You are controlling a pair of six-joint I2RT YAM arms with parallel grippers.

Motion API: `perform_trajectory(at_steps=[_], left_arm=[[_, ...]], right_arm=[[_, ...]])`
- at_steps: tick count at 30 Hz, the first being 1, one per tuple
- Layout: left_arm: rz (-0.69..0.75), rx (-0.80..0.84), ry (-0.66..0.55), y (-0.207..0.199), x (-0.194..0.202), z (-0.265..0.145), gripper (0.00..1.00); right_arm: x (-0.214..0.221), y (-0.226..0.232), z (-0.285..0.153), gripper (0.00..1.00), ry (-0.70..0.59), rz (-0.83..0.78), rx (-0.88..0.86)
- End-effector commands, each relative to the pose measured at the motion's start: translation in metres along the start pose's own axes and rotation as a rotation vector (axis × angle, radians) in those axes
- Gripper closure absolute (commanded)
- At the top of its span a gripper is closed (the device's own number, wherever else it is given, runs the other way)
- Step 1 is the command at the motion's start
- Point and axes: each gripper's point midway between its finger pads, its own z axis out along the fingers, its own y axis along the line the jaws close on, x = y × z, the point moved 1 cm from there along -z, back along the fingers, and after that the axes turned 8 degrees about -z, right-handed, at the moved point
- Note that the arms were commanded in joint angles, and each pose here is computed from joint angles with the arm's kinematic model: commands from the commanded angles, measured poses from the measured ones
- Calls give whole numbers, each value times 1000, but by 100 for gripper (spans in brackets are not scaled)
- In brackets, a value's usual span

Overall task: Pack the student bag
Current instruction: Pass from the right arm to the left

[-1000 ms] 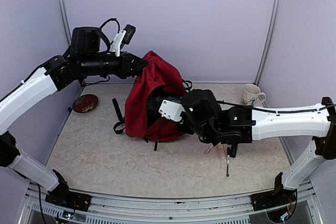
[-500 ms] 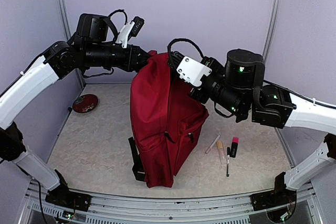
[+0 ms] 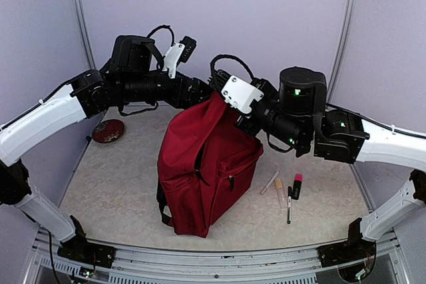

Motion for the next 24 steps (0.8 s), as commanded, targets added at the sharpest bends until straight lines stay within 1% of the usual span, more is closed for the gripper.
perform_trajectory(at_steps=[1,4,7,9,12,14,15,17,20,22,24], left_arm=[[106,-40,-143,-12,-38,-32,1],[130,-91,-213,-9,-68,-53,1],[131,-103,-251,-7,-87,-70,1],[132,-121,-266,-6,-93,-78,1],[118,-139,-263,-4,-93,-86,1],[83,-162,-221,-2,-79,-90,1],[71,-165,-187,-5,-66,-91,1],[75,-159,-128,-19,-34,-97,1],[77,-145,-73,-39,16,-110,1],[30,-174,-61,-41,39,-126,2],[-13,-206,-57,-40,54,-140,3]], right_arm=[[0,-24,3,100,-1,94,77],[2,-24,7,100,9,110,83],[3,-27,10,100,19,129,92],[5,-30,12,100,26,141,98],[12,-34,16,100,45,163,105],[15,-36,18,100,54,178,107],[16,-38,20,100,60,186,110],[20,-40,21,100,72,196,116],[28,-42,23,100,96,213,128],[33,-45,25,100,110,233,131],[37,-46,28,100,120,254,130]])
